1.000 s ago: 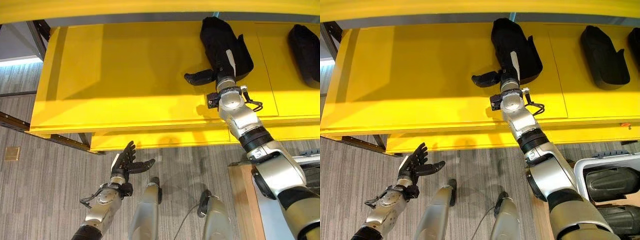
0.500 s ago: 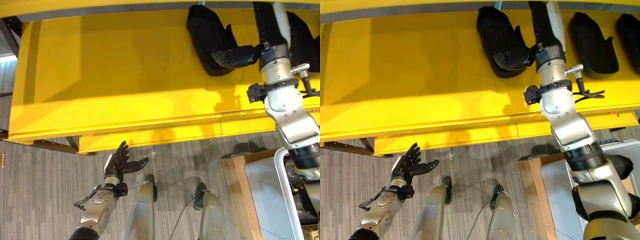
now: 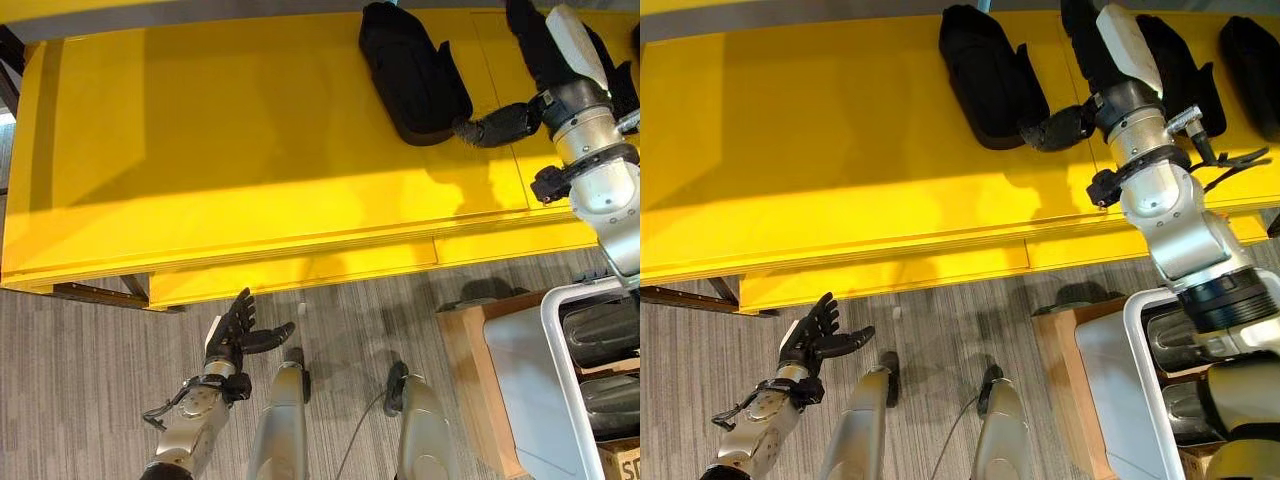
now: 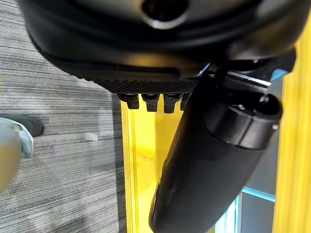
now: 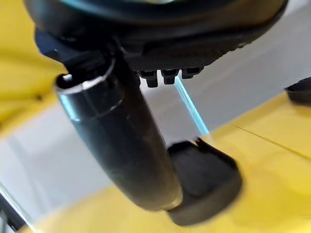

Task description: Move parts from the plastic box to the shelf.

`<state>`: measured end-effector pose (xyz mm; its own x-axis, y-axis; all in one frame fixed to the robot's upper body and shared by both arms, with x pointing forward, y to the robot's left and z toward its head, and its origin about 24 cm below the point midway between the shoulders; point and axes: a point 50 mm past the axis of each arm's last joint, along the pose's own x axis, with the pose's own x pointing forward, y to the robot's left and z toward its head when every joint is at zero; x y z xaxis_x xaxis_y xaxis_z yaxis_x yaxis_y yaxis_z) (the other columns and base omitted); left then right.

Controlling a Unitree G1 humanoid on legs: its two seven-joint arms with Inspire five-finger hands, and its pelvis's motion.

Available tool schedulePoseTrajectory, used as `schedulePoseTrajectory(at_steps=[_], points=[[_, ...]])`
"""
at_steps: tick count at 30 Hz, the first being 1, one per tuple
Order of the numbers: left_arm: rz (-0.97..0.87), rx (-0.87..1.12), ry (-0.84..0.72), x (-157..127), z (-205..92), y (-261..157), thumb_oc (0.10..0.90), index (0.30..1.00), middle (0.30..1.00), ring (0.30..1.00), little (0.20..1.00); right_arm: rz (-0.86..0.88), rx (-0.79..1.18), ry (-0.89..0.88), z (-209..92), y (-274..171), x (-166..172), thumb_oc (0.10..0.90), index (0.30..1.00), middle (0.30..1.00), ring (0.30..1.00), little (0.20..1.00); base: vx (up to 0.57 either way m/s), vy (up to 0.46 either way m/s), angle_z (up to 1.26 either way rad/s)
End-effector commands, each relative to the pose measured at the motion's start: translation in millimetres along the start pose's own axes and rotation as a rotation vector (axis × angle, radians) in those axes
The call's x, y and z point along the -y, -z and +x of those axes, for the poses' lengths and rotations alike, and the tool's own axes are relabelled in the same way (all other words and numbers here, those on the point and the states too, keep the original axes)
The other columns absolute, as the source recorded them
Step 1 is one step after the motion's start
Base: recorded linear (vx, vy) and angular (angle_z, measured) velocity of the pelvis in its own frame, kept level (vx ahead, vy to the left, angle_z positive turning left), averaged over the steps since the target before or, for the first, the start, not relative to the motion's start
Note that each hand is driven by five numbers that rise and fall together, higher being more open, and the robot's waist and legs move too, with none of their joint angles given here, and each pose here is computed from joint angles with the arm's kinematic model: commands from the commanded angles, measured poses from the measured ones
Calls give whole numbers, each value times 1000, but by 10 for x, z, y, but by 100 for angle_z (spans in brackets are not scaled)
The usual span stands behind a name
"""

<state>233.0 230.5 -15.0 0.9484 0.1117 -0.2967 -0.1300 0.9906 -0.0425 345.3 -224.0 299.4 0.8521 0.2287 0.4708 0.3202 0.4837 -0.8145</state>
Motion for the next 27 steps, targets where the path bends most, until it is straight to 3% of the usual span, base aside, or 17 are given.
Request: schedulePoseTrajectory(at_steps=[1,13,27], points=[[43,169,87,33,-46,-317,900,1000,1000,1000,1000,-137,131,95,182,-309,504,900,1000,1000,1000,1000,0,0,0],[43,182,105,5,-58,-346,900,1000,1000,1000,1000,-448,78,-29,355,-301,628,900,1000,1000,1000,1000,0,0,0],[31,180,93,-80,-104,-332,900,1000,1000,1000,1000,-658,-17,-38,375,-198,927,900,1000,1000,1000,1000,4,-2,1]])
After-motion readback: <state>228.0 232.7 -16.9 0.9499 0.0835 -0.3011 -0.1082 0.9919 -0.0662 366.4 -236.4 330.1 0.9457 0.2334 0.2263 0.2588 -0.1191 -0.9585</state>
